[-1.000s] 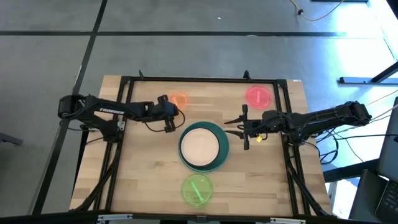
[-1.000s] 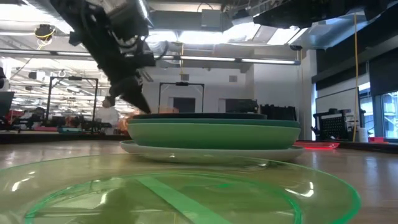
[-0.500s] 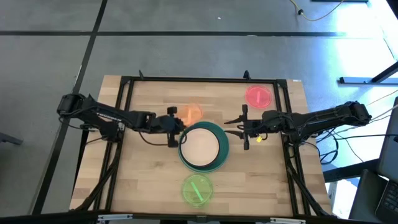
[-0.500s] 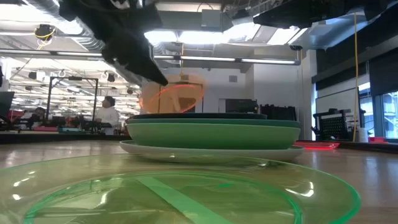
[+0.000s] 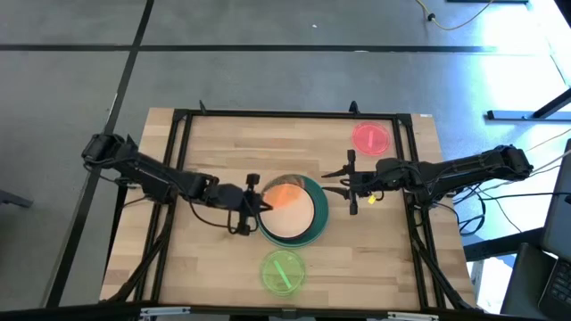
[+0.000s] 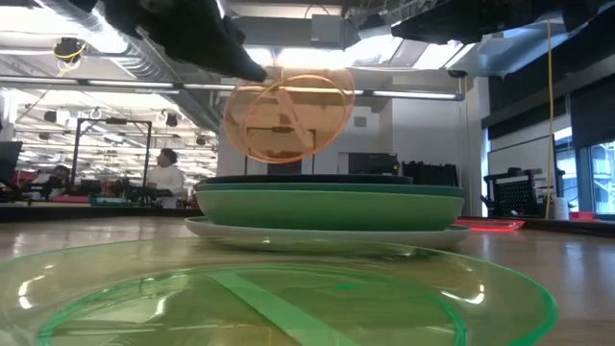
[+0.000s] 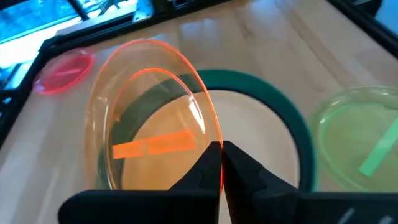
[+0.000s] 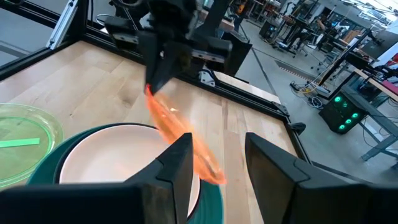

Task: Stack plastic plates
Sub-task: Stack the orange plate on the pink plate

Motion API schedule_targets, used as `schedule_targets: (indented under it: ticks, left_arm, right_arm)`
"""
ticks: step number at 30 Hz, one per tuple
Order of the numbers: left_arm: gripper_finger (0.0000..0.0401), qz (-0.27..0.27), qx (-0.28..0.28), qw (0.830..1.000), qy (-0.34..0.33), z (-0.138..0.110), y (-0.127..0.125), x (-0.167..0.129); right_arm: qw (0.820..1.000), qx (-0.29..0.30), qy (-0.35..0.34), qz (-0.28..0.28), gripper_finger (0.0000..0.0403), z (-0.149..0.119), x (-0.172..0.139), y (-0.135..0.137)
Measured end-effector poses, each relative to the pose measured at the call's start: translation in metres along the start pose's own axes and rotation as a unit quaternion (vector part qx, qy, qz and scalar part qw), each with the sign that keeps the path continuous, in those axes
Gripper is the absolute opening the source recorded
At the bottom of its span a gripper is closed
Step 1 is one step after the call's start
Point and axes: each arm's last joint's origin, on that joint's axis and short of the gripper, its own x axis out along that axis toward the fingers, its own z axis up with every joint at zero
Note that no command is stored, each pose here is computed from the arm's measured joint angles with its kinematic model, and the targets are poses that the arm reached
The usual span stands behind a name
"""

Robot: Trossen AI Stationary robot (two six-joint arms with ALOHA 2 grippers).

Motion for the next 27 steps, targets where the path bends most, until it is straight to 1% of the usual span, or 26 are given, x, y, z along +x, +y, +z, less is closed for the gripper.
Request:
schedule_targets:
  ticks: [3, 6, 13, 21, 24, 27]
  left_arm:
    - [0.0002, -0.008, 0.007, 1.0, 0.009, -0.004, -0.007, 0.007]
    - [0.0002, -0.01, 0.01, 1.0, 0.013, -0.009, -0.012, 0.02]
    - [0.0002, -0.017, 0.02, 0.998, 0.048, -0.029, -0.025, 0.05]
    - [0.0003, -0.02, 0.026, 0.997, 0.072, -0.044, -0.031, 0.069]
    - [0.0014, -0.009, 0.026, 0.997, 0.074, -0.045, -0.031, 0.07]
    - [0.0039, -0.007, 0.025, 0.997, 0.072, -0.045, -0.031, 0.07]
  right_arm:
    - [1.0, 0.0, 0.0, 0.0, 0.0138, 0.0, 0.0, 0.0]
    - [1.0, 0.0, 0.0, 0.0, 0.0138, 0.0, 0.0, 0.0]
    - [1.0, 0.0, 0.0, 0.0, 0.0138, 0.0, 0.0, 0.0]
    - [1.0, 0.002, 0.0, 0.0, 0.0138, 0.0, 0.0, 0.0]
    - [1.0, 0.002, 0.0, 0.001, 0.0138, 0.0, 0.0, 0.0]
    - [1.0, 0.003, 0.0, 0.001, 0.0138, 0.0, 0.0, 0.0]
